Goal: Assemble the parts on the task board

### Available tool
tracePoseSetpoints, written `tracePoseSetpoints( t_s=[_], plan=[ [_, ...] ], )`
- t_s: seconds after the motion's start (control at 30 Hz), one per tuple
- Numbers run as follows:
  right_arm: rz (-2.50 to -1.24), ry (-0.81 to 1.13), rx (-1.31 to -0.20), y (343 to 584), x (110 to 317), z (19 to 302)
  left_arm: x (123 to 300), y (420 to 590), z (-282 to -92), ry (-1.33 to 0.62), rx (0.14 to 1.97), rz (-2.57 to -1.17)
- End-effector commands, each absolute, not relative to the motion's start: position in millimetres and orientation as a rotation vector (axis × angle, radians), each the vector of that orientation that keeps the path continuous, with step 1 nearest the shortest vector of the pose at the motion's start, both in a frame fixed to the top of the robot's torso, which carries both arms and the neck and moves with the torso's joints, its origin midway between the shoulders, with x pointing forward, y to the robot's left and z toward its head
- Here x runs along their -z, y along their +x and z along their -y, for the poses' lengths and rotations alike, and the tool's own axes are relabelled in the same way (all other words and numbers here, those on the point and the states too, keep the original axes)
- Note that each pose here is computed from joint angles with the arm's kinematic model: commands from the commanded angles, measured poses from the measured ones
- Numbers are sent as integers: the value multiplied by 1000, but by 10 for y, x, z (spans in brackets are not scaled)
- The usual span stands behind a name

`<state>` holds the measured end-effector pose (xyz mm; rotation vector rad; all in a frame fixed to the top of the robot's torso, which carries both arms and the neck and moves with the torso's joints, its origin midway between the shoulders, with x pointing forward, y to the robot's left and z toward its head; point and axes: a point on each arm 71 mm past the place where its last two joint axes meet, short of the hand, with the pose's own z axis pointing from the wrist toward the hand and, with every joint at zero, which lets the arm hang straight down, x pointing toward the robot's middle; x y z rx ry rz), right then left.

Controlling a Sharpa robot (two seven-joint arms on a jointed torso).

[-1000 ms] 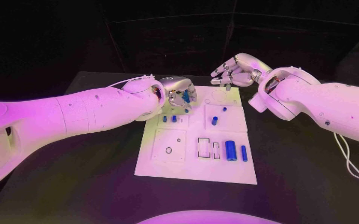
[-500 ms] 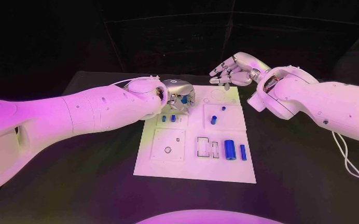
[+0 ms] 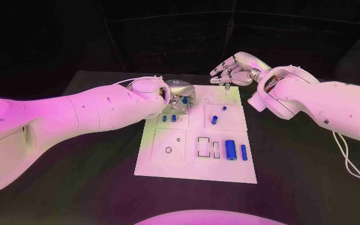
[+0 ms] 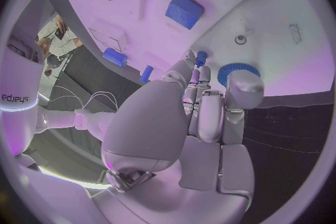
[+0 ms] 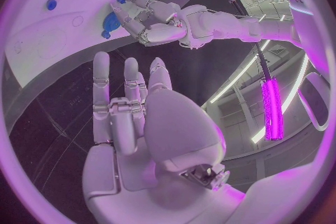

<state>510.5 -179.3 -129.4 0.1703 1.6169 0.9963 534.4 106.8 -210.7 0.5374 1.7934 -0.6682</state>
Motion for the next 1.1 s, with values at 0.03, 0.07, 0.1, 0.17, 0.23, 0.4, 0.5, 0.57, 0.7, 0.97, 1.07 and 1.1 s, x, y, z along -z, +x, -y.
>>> tracePoseSetpoints(
  t_s=[0.03,0.07,0.1,0.17,0.23,0.4,0.5,0.57,0.7,0.97,1.07,1.1],
  plan=[
    [-1604,165,-1001,5106,1274,1786,2110,5356,-1075,546,645,-1802],
    [-1604,165,-1001,5106,1274,1786,2111,5358,-1077,546,643,-1804],
    [-1604,165,-1001,5107,1274,1787,2113,5360,-1079,545,641,-1805],
    [-1604,165,-1001,5106,1274,1786,2116,5363,-1084,544,637,-1809],
    [-1604,165,-1001,5107,1274,1786,2119,5365,-1089,543,634,-1812],
    [-1604,165,-1001,5106,1274,1786,2124,5367,-1097,541,629,-1817],
    [-1605,165,-1000,5105,1274,1788,2126,5366,-1099,541,627,-1821],
    [-1605,165,-1000,5105,1274,1788,2128,5366,-1100,541,626,-1822],
    [-1605,165,-1001,5104,1274,1788,2131,5371,-1110,538,620,-1827],
    [-1606,165,-1000,5104,1275,1791,2142,5389,-1149,526,597,-1842],
    [-1606,165,-1000,5104,1275,1790,2146,5392,-1154,524,591,-1848],
    [-1606,165,-1000,5104,1275,1790,2147,5392,-1155,524,590,-1849]
  ],
)
